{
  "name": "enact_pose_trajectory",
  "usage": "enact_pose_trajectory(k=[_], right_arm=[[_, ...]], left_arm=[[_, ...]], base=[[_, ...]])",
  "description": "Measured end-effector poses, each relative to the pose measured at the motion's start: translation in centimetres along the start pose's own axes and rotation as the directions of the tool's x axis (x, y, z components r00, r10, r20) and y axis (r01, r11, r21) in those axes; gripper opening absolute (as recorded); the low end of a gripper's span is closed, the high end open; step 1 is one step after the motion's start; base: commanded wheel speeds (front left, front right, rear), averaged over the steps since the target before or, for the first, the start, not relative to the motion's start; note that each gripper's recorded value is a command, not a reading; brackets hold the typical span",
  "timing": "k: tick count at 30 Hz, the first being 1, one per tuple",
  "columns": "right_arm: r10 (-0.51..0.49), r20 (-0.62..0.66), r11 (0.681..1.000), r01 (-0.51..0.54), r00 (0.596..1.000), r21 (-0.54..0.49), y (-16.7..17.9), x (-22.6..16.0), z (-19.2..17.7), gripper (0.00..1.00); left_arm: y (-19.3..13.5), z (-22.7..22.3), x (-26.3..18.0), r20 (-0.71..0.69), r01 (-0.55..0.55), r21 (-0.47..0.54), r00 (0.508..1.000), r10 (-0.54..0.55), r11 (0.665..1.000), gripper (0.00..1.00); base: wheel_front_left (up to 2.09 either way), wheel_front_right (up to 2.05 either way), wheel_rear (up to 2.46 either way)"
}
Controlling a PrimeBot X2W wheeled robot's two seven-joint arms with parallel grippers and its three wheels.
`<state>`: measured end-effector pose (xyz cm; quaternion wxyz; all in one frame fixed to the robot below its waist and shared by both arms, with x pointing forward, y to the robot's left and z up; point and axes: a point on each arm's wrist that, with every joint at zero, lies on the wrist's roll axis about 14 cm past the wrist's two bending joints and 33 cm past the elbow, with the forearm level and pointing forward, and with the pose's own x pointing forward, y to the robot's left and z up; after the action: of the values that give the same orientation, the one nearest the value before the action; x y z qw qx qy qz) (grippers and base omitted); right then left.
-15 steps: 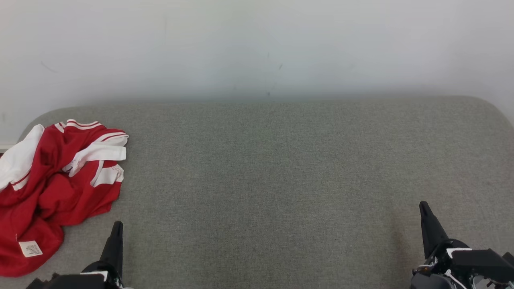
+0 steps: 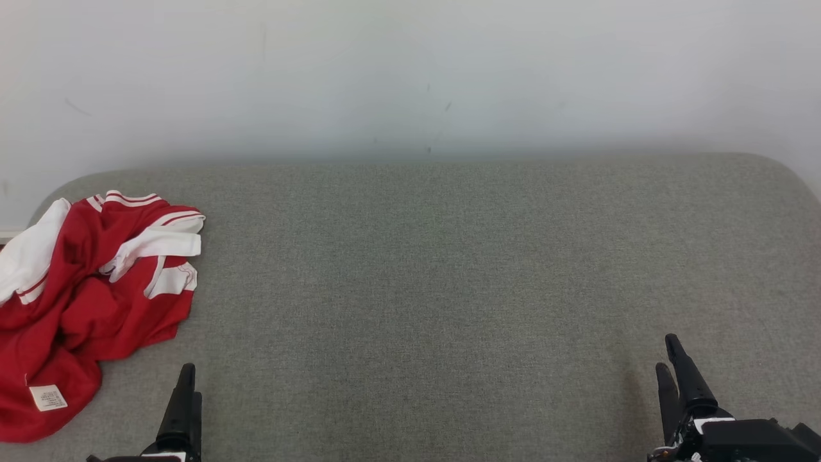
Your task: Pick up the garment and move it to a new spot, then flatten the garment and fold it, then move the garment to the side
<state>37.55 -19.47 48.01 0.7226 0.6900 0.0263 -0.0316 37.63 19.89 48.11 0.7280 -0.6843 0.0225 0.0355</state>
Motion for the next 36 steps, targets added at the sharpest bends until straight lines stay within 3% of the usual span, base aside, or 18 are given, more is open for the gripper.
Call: enact_pose_trajectory(k=[8, 16, 28, 36], right_arm=[[0.016, -0.008, 0.986, -0.017, 1.000, -0.168, 0.6, 0.0, -0.6, 1.00], [0.041, -0.024, 0.938, -0.047, 0.999, -0.343, 1.4, 0.1, -1.3, 1.00], [0.064, -0.046, 0.803, -0.079, 0.997, -0.590, 2.0, -0.1, -2.1, 1.00], [0.080, -0.056, 0.713, -0.097, 0.995, -0.695, 2.2, -0.3, -2.5, 1.00]], left_arm=[[-0.6, 0.3, 0.1, 0.019, 0.010, 0.165, 1.000, -0.013, 0.986, 1.00], [-1.2, 0.1, 0.1, 0.019, 0.023, 0.342, 0.999, -0.031, 0.940, 1.00], [-1.5, -0.3, -0.1, 0.008, 0.028, 0.595, 0.999, -0.041, 0.803, 1.00], [-2.0, -0.6, -0.1, -0.002, 0.047, 0.697, 0.998, -0.063, 0.716, 1.00]], base=[[0.00, 0.00, 0.00], [0.00, 0.00, 0.00], [0.00, 0.00, 0.00], [0.00, 0.00, 0.00]])
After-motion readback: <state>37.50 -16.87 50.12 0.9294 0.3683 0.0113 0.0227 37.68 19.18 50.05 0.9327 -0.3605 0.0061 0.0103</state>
